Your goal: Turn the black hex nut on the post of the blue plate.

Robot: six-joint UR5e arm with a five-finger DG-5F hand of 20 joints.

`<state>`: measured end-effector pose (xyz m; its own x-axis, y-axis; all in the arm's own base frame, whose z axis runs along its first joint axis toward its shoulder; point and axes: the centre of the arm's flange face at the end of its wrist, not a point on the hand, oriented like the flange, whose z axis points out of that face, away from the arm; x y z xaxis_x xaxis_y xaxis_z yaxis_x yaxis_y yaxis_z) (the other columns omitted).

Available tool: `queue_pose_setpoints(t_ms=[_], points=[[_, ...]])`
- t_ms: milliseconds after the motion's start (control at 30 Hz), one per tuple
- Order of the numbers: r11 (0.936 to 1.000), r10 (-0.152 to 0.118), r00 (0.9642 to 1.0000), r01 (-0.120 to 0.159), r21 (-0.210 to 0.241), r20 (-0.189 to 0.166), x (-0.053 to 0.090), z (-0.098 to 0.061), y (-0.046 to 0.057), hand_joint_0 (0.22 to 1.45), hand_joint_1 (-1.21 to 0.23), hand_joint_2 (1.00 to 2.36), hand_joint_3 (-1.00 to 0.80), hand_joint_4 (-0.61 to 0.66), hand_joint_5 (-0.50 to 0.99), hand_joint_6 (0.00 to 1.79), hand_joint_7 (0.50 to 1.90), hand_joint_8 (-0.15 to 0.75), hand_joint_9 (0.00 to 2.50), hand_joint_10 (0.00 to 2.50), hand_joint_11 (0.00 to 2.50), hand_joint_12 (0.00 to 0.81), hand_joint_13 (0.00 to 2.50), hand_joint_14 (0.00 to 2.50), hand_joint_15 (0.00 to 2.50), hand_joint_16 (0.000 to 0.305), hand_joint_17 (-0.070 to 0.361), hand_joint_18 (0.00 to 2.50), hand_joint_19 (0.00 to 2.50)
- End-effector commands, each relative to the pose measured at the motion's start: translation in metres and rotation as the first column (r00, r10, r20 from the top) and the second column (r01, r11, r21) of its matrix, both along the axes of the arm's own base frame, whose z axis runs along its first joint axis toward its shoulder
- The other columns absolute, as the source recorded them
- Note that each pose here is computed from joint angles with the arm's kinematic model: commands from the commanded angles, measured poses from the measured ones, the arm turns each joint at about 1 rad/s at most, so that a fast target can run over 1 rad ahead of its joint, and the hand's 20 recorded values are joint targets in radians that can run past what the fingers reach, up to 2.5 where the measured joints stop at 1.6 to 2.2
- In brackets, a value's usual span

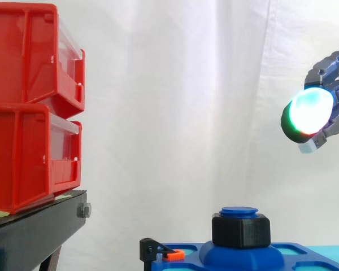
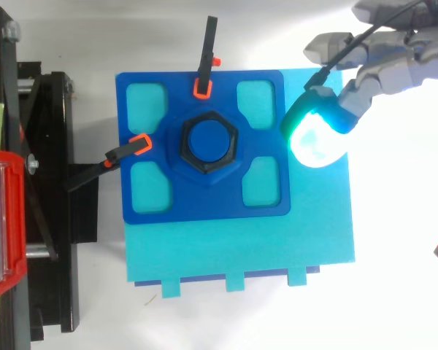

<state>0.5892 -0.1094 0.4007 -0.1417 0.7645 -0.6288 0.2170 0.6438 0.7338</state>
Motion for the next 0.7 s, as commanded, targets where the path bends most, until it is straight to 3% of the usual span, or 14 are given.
queue_pose_setpoints(t_ms=[0, 400, 533, 667], points=[[1.0000, 0.000, 1.0000, 0.000, 0.000, 0.000, 0.0000, 0.0000, 0.0000, 0.43, -0.44, 1.00, -0.50, 0.15, -0.25, 0.50, 0.55, 0.169, 0.00, 0.00, 0.00, 0.350, 0.00, 0.00, 0.00, 0.051, 0.114, 0.00, 0.00], [1.0000, -0.001, 1.0000, 0.001, -0.002, 0.000, 0.0000, 0.0000, -0.0002, 0.44, -0.44, 1.00, -0.50, 0.10, -0.25, 0.50, 0.51, 0.176, 0.00, 0.00, 0.00, 0.354, 0.00, 0.00, 0.00, 0.051, 0.114, 0.00, 0.00], [1.0000, -0.002, 1.0000, 0.002, 0.000, 0.000, 0.0000, 0.0000, -0.0002, 0.44, -0.44, 1.00, -0.50, 0.10, -0.25, 0.50, 0.60, 0.174, 0.00, 0.00, 0.00, 0.352, 0.00, 0.00, 0.00, 0.050, 0.113, 0.00, 0.00], [1.0000, 0.000, 1.0000, 0.000, 0.000, 0.000, 0.0000, 0.0000, 0.0000, 0.44, -0.45, 1.00, -0.50, 0.08, -0.25, 0.50, 0.56, 0.173, 0.00, 0.00, 0.00, 0.351, 0.00, 0.00, 0.00, 0.050, 0.113, 0.00, 0.00]])
